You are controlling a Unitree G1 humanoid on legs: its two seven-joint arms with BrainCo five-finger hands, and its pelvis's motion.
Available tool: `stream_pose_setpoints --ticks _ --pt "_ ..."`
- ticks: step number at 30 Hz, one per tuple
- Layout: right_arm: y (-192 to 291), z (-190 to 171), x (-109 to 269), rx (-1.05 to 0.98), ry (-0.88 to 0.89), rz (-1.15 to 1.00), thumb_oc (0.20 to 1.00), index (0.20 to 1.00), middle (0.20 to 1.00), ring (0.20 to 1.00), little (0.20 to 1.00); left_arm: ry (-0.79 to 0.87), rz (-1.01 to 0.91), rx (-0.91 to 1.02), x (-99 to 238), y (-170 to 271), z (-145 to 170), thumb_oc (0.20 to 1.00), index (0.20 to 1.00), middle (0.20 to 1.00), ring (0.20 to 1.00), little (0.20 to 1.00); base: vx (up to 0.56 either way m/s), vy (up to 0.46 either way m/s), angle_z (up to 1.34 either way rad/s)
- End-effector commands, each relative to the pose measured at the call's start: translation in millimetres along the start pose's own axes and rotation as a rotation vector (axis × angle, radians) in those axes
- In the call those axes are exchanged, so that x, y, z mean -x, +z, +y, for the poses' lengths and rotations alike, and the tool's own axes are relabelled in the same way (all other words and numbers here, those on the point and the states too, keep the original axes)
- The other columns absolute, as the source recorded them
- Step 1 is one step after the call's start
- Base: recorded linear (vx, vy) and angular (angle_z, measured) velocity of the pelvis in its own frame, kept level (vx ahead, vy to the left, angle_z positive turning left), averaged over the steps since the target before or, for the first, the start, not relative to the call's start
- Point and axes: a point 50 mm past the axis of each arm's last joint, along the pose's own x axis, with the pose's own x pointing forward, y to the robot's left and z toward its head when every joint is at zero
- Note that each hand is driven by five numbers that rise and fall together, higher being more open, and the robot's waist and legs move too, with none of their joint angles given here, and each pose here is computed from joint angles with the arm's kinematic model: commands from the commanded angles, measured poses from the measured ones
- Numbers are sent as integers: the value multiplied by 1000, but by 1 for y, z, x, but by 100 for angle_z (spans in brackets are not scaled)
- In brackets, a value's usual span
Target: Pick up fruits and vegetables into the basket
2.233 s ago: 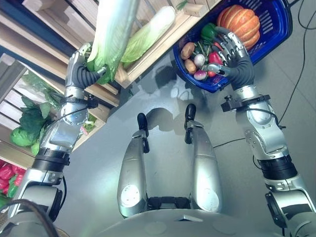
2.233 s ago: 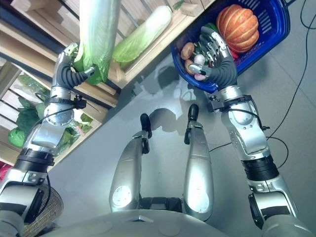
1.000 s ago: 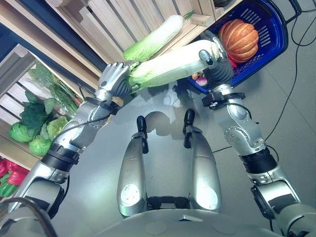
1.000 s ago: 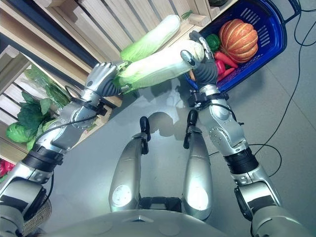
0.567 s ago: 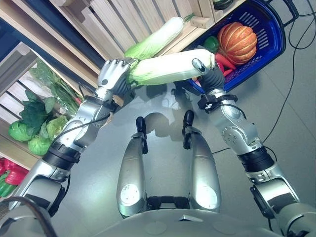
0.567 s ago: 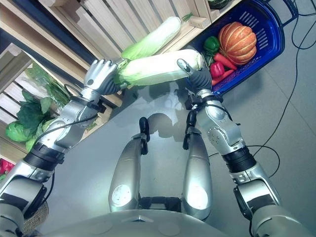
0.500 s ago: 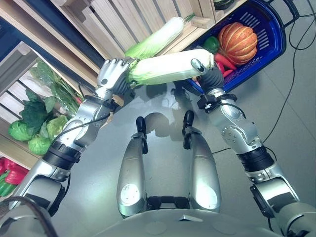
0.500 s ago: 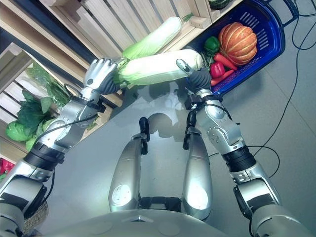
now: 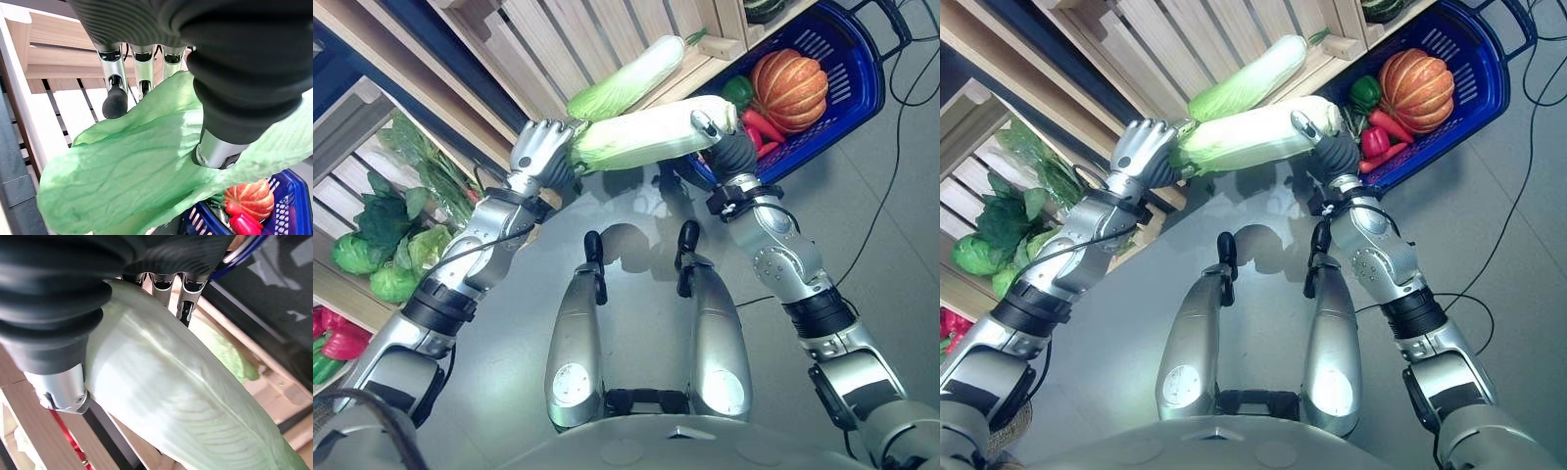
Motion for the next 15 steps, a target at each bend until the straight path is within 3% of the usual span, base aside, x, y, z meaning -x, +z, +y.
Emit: stream_pose_setpoints --ticks 1,2,3,4,5,15 --pt "53 63 3 -128 342 -303 200 200 200 200 200 28 -175 106 -5 40 12 200 200 200 200 200 0 0 0" --pt "54 63 3 -127 343 -312 200 200 200 200 200 22 -174 118 -5 40 11 272 272 272 272 272 0 0 0" --pt "57 62 3 -128 344 -330 200 200 200 200 200 8 -171 143 -3 40 8 511 511 511 511 511 0 0 0" --pt "60 61 4 -127 343 -347 200 200 200 200 200 -10 -167 167 -2 40 6 843 843 843 843 843 0 0 0" --pt "62 60 4 -126 342 -359 200 200 200 200 200 -33 -159 195 -1 39 3 1000 1000 1000 1000 1000 0 0 0" --pt "89 30 16 -62 261 -503 200 200 200 200 200 -137 37 546 26 20 -29 1000 1000 1000 1000 1000 -2 0 0"
